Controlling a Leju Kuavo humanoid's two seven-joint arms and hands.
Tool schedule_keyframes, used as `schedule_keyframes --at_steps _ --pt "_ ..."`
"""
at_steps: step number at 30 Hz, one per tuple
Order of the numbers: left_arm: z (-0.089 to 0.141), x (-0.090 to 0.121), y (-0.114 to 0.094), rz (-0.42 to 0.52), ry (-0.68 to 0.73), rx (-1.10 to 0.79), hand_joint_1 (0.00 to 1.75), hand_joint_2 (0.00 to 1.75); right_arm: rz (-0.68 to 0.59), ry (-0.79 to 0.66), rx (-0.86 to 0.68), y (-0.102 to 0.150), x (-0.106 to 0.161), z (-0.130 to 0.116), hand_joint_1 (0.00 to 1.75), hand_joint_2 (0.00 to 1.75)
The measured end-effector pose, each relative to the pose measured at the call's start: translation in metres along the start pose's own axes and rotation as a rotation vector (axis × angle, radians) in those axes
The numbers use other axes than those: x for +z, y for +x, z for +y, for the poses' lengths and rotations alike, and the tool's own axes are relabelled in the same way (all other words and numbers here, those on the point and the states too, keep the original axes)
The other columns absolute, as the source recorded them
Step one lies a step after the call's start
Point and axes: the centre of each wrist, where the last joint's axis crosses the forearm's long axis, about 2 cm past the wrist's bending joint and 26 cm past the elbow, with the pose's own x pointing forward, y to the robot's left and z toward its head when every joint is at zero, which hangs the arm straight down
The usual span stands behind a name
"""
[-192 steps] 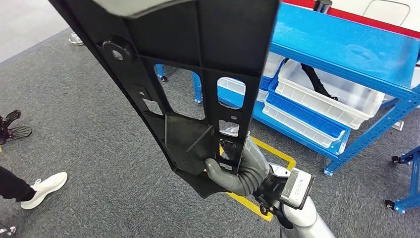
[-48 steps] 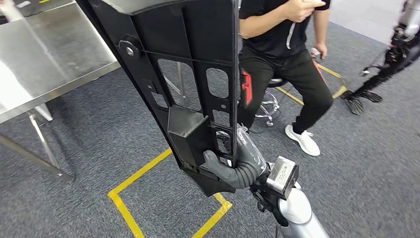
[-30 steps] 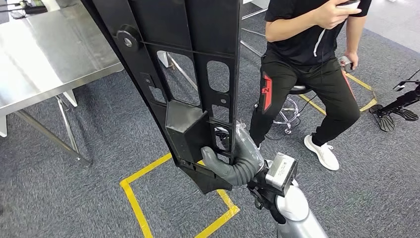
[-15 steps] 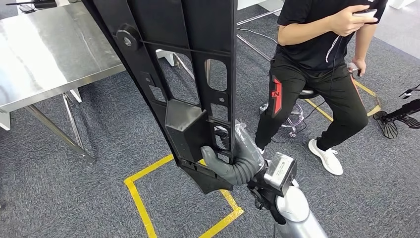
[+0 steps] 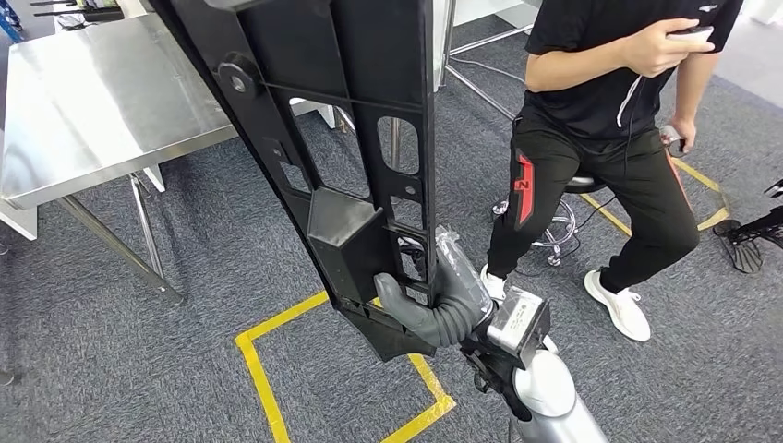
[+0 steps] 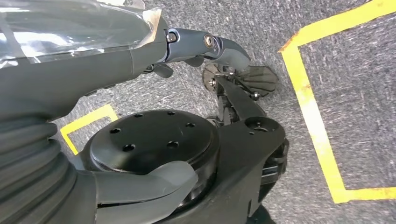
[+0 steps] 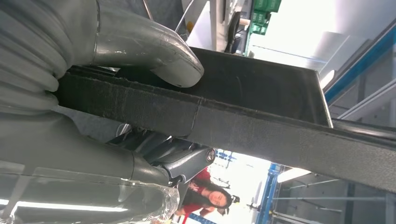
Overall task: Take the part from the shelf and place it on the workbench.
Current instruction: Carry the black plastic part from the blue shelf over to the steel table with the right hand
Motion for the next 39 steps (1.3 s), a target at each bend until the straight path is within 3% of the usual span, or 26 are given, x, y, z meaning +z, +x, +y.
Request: schedule_keyframes --at_steps 39 --pt "-0.006 0.001 0.000 0.002 -0.019 -0.018 0.00 1.75 0.022 -0.032 -0.009 -0.003 0.007 0.010 1.75 1.75"
